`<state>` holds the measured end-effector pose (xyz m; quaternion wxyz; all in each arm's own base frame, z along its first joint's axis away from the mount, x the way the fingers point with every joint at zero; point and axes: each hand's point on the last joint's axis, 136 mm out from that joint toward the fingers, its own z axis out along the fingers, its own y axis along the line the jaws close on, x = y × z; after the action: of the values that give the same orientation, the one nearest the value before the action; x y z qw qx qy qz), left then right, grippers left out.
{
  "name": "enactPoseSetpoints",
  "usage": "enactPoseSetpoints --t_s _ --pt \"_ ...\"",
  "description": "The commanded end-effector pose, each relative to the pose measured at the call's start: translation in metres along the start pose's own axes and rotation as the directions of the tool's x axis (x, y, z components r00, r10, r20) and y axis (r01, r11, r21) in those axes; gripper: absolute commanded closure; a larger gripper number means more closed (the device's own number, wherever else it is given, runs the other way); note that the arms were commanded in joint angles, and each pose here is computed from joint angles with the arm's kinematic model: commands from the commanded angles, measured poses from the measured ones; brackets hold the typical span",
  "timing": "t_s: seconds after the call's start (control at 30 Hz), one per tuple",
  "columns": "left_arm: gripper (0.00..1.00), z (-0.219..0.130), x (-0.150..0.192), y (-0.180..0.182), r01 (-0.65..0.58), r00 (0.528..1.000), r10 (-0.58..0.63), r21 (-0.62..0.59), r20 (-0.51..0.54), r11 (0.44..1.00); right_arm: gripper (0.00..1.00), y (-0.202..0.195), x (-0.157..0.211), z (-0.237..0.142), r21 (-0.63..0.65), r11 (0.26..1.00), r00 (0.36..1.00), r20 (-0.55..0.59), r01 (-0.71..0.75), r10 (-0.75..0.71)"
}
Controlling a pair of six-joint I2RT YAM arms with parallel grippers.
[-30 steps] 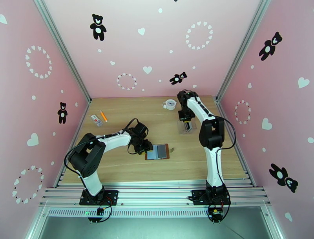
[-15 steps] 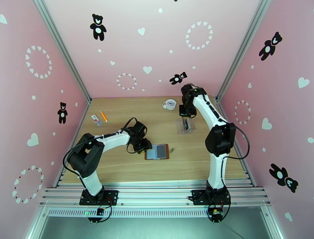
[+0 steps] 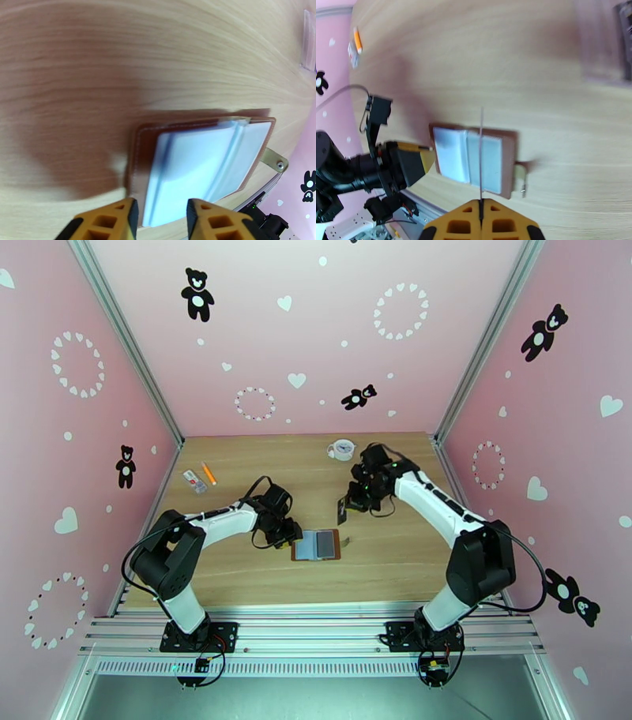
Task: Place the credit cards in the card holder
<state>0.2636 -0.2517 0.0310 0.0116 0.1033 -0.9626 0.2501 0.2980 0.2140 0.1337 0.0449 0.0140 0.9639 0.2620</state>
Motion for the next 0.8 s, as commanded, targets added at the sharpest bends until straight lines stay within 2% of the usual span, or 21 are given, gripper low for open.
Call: enactPoseSetpoints --t_s 0.0,0.4,0.77 --pt "0.64 -0.002 -0.001 0.0 -0.002 1.0 0.002 0.017 0.007 1.0 1.0 0.026 0.009 0.007 -0.111 0.994 1.0 0.014 0.014 -0.012" --pt "0.69 0.004 -0.001 0.003 -0.01 1.0 0.01 0.0 -0.01 1.0 1.0 0.026 0.04 0.06 -0.11 0.994 0.996 -0.089 -0.009 -0.001" --pt "0.7 0.011 0.002 0.01 -0.003 1.0 0.002 -0.015 -0.028 1.0 1.0 0.011 0.048 0.081 -0.065 0.998 0.991 -0.135 -0.011 0.003"
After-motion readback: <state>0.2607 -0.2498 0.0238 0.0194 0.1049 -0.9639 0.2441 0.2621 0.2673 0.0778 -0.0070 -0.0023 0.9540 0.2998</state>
